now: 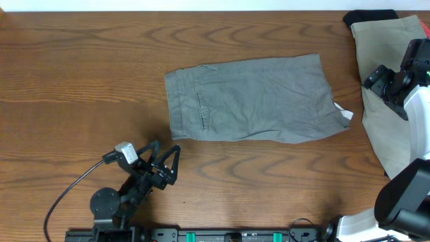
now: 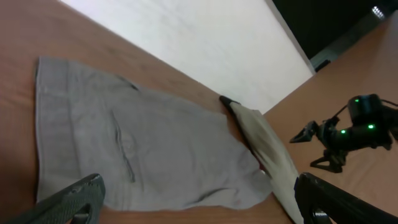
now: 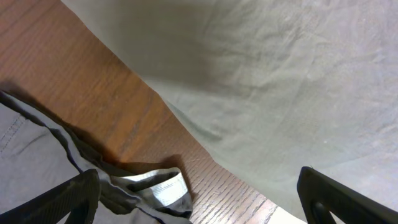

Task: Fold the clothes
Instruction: 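Reach the left gripper to the trousers' left waistband edge and grasp, then lift the left edge and fold it rightward over the trousers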

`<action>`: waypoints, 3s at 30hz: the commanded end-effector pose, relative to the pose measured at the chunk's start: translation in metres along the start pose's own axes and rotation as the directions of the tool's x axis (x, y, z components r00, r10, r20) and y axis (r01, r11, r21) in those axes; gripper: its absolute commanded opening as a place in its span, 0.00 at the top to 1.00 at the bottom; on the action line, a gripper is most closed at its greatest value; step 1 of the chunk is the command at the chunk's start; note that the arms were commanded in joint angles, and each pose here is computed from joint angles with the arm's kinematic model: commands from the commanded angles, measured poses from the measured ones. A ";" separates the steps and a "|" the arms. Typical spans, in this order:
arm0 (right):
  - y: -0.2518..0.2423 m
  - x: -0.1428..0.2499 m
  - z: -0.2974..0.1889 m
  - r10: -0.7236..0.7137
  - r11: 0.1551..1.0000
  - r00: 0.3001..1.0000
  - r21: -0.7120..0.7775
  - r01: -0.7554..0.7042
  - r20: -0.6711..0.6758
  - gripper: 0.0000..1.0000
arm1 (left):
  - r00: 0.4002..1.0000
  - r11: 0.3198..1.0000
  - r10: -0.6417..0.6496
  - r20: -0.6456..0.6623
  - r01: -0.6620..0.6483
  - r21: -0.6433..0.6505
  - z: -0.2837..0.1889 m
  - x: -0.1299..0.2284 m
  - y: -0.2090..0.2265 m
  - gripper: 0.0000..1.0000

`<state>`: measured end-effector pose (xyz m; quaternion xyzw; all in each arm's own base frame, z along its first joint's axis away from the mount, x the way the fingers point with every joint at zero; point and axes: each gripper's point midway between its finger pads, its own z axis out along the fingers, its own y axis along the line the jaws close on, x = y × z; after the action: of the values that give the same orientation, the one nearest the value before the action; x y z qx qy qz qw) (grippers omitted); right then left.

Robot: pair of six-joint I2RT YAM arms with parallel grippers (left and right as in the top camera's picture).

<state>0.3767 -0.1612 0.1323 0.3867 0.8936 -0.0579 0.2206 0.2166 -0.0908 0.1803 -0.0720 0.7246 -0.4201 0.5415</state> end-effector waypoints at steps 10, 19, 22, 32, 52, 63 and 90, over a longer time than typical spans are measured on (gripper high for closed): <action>-0.004 -0.004 -0.006 0.000 1.000 1.000 0.008 0.000 0.021 0.01 | 0.920 0.832 0.063 -0.387 -0.262 -0.489 -0.004 -0.062 0.026 0.02; -0.004 -0.004 -0.006 0.000 1.000 1.000 0.008 0.000 0.021 0.01 | 0.741 0.774 -0.266 -0.616 -0.216 -0.595 0.050 -0.044 0.079 0.02; -0.003 -0.004 -0.006 -0.001 1.000 1.000 0.007 0.000 0.020 0.01 | 0.716 0.745 -0.351 -0.603 -0.177 -0.644 0.065 -0.029 0.104 0.02; -0.003 -0.004 -0.006 0.000 1.000 1.000 0.007 0.000 0.021 0.01 | 0.767 0.813 -0.306 -0.564 -0.098 -0.574 0.138 -0.021 0.150 0.02; -0.004 -0.004 -0.006 0.000 1.000 1.000 0.008 0.000 0.021 0.01 | 0.683 0.804 -0.455 -0.572 0.038 -0.594 0.159 0.032 0.181 0.02; -0.003 -0.004 -0.006 -0.001 1.000 1.000 0.007 0.000 0.020 0.01 | 0.625 0.792 -0.457 -0.632 -0.037 -0.609 0.160 0.072 0.184 0.02; -0.004 -0.004 -0.006 0.000 1.000 1.000 0.008 0.000 0.021 0.01 | 0.551 0.720 -0.546 -0.631 -0.076 -0.690 0.131 0.089 0.196 0.94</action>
<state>0.3765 -0.1610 0.1321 0.3866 0.8937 -0.0577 0.2202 0.3853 -0.1013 -0.0015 -0.1393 0.9569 -0.2446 0.0718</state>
